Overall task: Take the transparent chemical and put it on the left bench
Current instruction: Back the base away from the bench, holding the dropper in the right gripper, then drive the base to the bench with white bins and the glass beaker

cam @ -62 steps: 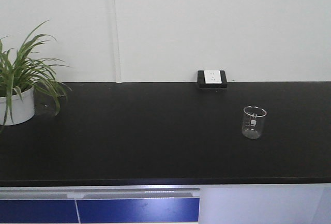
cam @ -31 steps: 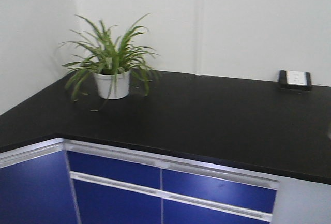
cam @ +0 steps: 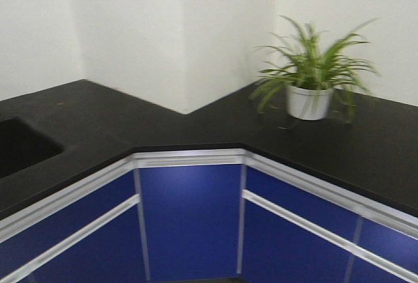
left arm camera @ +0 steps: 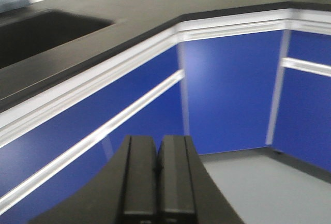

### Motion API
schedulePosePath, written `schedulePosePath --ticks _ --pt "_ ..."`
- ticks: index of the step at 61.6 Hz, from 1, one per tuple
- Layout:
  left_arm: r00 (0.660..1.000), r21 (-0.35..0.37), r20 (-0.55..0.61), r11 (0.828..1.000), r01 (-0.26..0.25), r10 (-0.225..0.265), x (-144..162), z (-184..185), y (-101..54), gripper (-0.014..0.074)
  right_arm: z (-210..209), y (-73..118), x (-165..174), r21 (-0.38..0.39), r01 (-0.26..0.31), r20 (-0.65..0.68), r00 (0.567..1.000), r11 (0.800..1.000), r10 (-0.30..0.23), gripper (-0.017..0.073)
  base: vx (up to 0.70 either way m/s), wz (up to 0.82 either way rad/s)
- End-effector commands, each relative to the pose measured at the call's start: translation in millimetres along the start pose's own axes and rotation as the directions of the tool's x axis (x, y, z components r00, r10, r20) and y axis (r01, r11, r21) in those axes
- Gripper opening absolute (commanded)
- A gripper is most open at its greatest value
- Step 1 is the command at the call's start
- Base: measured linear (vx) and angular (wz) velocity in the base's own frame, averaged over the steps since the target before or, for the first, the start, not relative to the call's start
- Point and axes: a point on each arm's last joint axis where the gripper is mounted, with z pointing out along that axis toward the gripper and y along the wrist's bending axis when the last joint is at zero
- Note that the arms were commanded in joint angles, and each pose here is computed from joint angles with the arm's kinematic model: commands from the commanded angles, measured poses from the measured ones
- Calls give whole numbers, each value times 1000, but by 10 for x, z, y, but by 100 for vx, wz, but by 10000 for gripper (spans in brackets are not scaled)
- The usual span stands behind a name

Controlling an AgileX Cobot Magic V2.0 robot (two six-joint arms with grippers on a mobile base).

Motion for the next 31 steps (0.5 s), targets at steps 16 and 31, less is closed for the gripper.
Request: schedulePosePath --ticks 16,31 --pt "997 -2 81 1000 9 -9 -28 -13 1 -3 -27 -12 -166 6 0 104 995 1000 -1 -8 -10 64" --pt "997 -2 81 1000 9 -9 -28 -13 1 -3 -27 -12 -166 6 0 104 995 1000 -1 -8 -6 57"
